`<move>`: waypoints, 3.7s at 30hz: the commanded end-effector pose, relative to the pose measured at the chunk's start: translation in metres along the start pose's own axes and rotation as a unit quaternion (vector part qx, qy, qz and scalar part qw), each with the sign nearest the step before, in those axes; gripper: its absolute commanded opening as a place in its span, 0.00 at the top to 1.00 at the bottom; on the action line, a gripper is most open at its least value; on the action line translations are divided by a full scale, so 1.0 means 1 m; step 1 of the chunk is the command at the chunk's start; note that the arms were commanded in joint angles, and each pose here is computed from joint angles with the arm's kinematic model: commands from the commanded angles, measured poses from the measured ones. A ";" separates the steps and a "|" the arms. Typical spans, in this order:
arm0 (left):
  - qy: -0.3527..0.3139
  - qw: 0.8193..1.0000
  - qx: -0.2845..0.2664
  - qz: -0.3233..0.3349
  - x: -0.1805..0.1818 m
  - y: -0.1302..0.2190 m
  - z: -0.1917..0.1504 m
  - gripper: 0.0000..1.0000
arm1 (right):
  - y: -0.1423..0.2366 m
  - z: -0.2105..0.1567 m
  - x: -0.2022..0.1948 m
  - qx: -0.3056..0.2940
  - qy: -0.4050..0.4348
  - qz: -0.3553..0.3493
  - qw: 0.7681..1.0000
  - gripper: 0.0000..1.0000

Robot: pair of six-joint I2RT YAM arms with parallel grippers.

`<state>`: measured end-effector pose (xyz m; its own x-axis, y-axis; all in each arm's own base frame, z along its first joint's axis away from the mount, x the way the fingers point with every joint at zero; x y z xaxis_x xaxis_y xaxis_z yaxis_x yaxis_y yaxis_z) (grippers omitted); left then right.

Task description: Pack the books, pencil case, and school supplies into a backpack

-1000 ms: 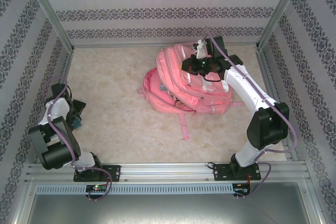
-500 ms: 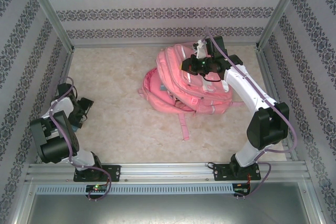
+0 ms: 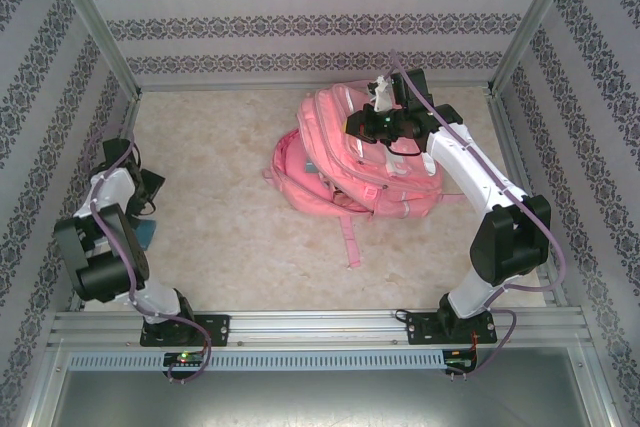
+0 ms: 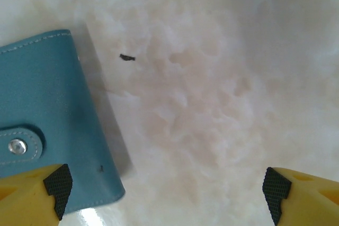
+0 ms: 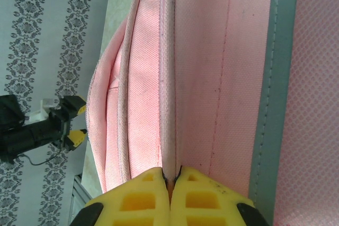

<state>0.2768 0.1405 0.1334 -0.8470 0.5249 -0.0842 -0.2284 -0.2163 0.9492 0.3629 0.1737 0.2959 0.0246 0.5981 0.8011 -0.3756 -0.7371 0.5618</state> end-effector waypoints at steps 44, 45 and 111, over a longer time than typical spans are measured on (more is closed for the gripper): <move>-0.370 0.929 0.028 -0.015 -0.144 0.021 -0.182 0.01 | 0.001 -0.004 0.015 0.001 0.039 0.045 0.998 1.00; -0.373 0.927 0.030 -0.014 -0.144 0.018 -0.182 0.00 | 0.001 -0.005 0.015 0.002 0.039 0.044 0.998 1.00; -0.360 0.853 0.043 -0.375 -0.298 0.104 -0.214 0.55 | 0.041 0.014 0.028 -0.029 0.022 0.079 0.996 1.00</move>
<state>0.3895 -0.2001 0.1867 -0.0161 0.8897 -0.4562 -0.4958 0.3891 0.7764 0.3706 0.1558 0.3031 0.0522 0.5513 0.8327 -0.3906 -0.7562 0.5251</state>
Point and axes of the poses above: each hand's point on the last joint's axis, 136 mm out from that joint toward the fingers, its own y axis back along the fingers, its own x axis along the line the jaws close on, z = x × y, the point moved 8 cm from there along y, back along the fingers, and after that the axes turned 13 degrees about -y, right-handed, at the moved point
